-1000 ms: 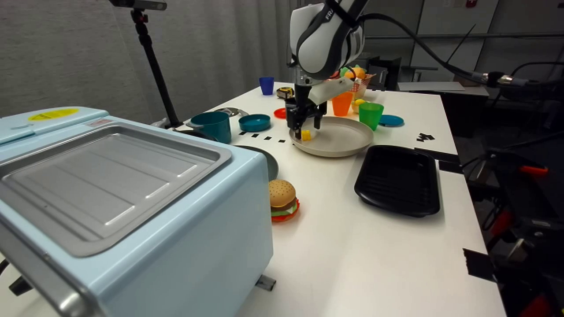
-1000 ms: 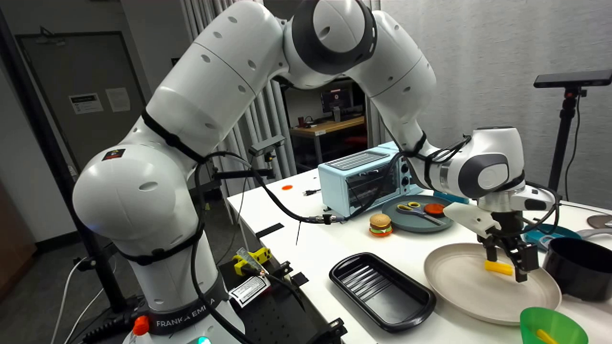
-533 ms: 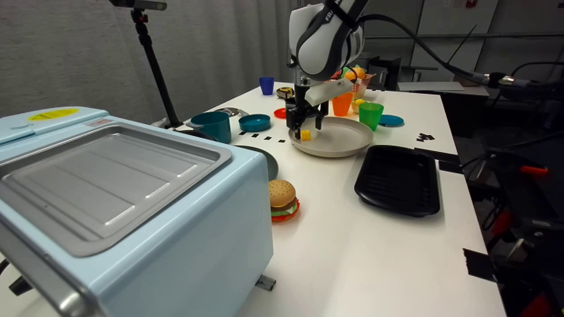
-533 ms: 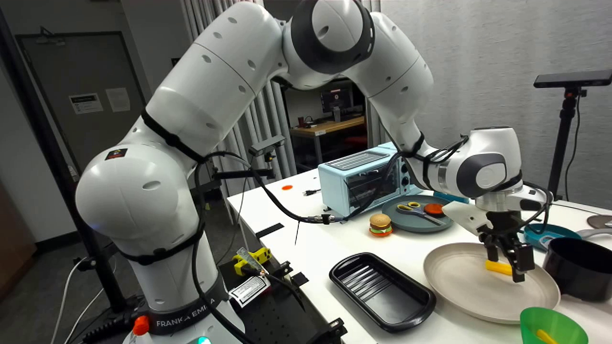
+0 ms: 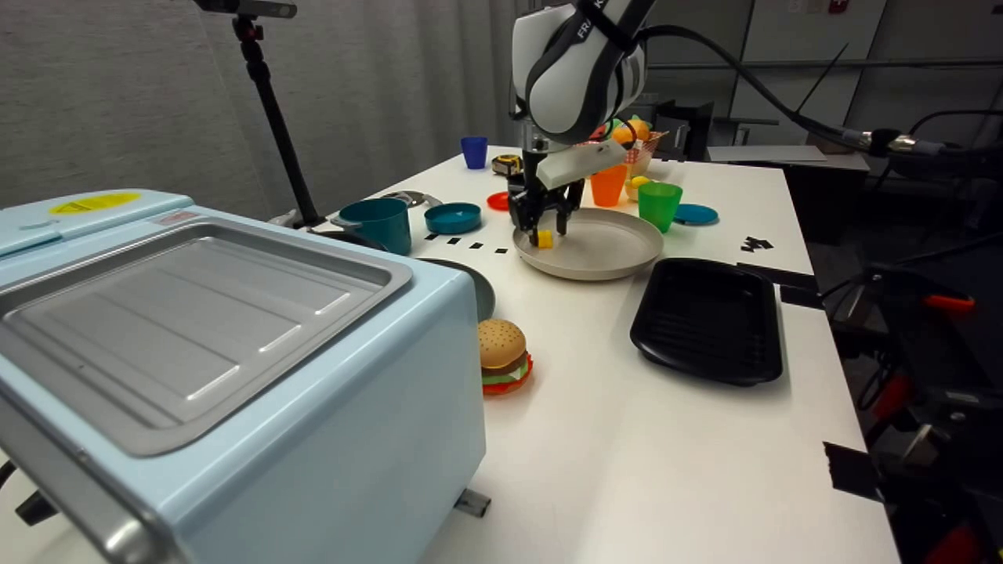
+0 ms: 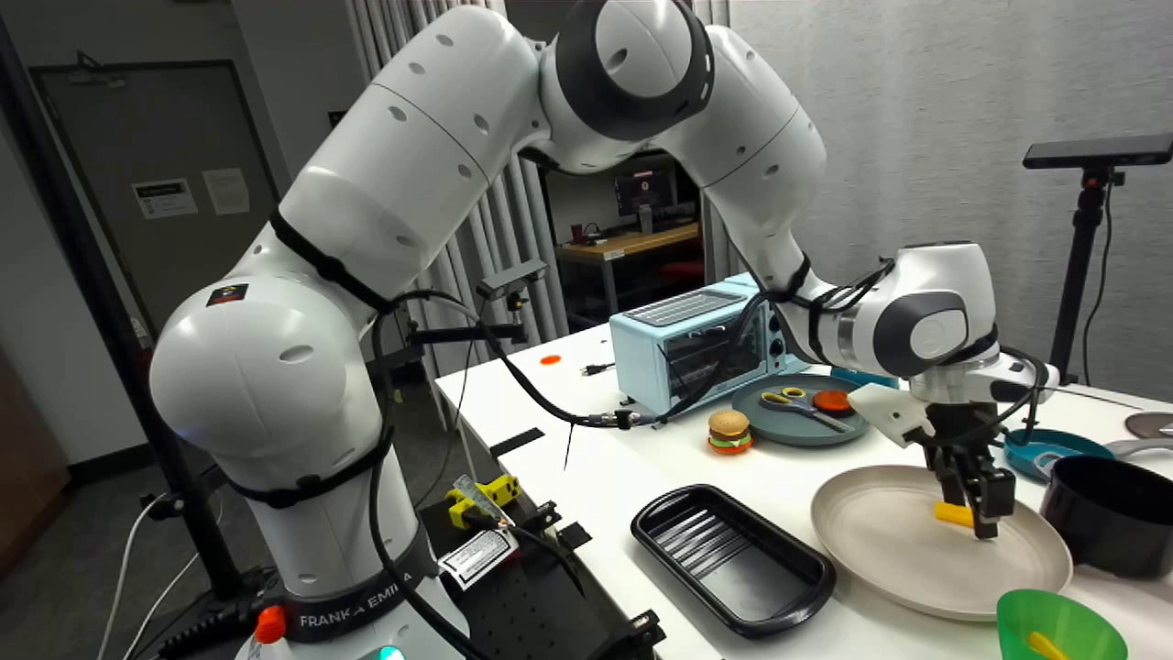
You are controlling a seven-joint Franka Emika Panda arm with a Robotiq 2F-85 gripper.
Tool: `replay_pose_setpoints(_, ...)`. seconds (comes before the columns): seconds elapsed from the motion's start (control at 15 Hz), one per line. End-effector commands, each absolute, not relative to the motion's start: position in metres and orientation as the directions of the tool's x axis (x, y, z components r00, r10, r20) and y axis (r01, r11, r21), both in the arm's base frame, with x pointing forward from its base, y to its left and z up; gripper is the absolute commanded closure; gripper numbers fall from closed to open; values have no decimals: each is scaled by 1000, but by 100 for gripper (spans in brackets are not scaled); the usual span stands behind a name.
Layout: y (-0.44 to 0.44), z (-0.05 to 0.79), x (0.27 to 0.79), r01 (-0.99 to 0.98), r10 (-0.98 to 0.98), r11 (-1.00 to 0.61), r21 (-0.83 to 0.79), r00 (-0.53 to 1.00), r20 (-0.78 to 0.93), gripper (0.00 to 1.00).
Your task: Put the chips in the green cup
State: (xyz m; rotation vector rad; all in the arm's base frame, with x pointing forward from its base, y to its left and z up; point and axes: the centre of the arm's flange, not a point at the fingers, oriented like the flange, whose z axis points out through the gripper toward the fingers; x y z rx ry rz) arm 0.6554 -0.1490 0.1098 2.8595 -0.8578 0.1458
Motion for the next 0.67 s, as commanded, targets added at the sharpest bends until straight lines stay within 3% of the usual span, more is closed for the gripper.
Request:
replay_pose_setpoints(0.0,-151,108,653,-596,-581,-795,111,802,139,66)
replay_pose_setpoints(0.07,-151,108,653,-597,-582,-794,111,801,139,67)
replay_pose_setpoints(0.33,-152,113,653,-594,-577,-797,108,803,149,96)
replay_pose_setpoints(0.6,-150,118,652,-578,-561,-808,114,814,152,93)
